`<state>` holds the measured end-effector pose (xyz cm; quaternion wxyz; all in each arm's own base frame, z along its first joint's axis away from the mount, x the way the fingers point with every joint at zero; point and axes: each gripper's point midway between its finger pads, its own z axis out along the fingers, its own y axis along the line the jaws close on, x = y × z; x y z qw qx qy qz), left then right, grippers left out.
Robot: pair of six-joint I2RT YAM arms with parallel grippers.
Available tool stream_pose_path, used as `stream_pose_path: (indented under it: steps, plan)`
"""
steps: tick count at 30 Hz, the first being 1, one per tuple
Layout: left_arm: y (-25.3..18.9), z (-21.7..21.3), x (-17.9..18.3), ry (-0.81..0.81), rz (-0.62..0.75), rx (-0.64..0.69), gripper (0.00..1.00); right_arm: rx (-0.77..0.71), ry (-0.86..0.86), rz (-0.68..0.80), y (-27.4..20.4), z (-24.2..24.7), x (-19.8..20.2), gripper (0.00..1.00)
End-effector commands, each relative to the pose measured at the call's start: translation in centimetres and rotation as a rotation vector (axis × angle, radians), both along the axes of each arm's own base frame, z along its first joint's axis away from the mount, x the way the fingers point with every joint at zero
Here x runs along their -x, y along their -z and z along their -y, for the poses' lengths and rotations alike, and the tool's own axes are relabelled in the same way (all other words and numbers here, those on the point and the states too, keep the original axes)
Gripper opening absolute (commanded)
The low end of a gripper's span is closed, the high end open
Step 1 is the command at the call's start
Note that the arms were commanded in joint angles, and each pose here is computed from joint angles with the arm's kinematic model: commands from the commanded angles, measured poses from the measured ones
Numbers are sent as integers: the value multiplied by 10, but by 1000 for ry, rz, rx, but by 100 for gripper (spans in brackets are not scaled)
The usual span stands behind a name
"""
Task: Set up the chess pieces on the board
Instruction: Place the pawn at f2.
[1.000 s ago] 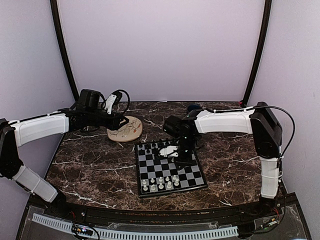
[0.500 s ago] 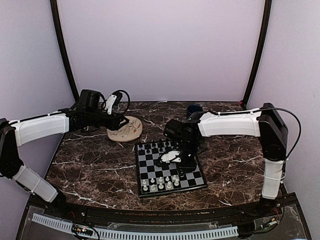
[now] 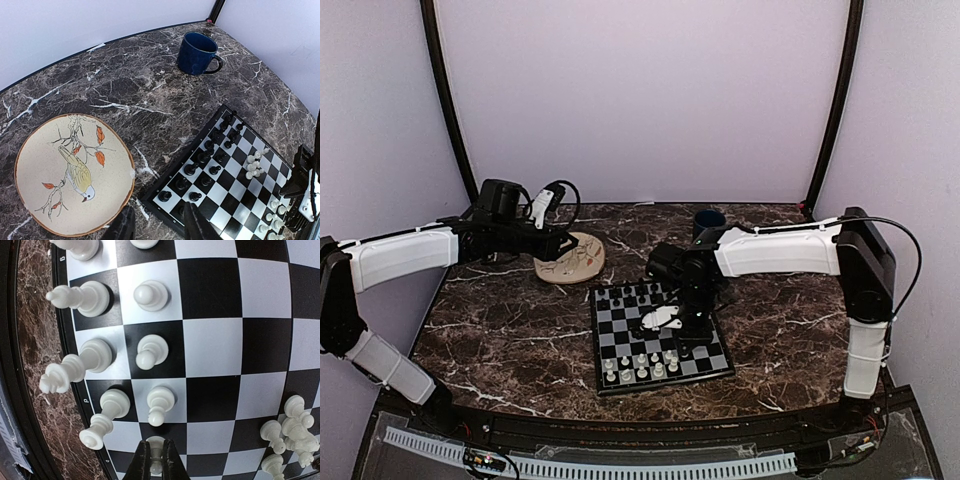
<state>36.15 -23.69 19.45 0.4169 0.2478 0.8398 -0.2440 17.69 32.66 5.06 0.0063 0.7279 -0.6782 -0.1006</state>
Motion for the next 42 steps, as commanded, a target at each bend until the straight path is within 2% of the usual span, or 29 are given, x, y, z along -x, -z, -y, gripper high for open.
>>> stream_pose_path:
  steps: [1,23,31,37,42]
  plan:
    - [-5,2,2,17,2,3,36,2,-6,13,1,0,1,3]
    - [-7,2,3,18,6,4,35,14,-3,25,3,1,0,22]
    - [-7,2,3,20,6,6,35,-50,-3,62,-26,-3,-7,28]
    - [-7,3,3,20,6,6,36,-124,108,81,-49,-4,-45,28]
    - [-7,2,3,20,5,7,35,-130,209,118,-48,-1,-78,26]
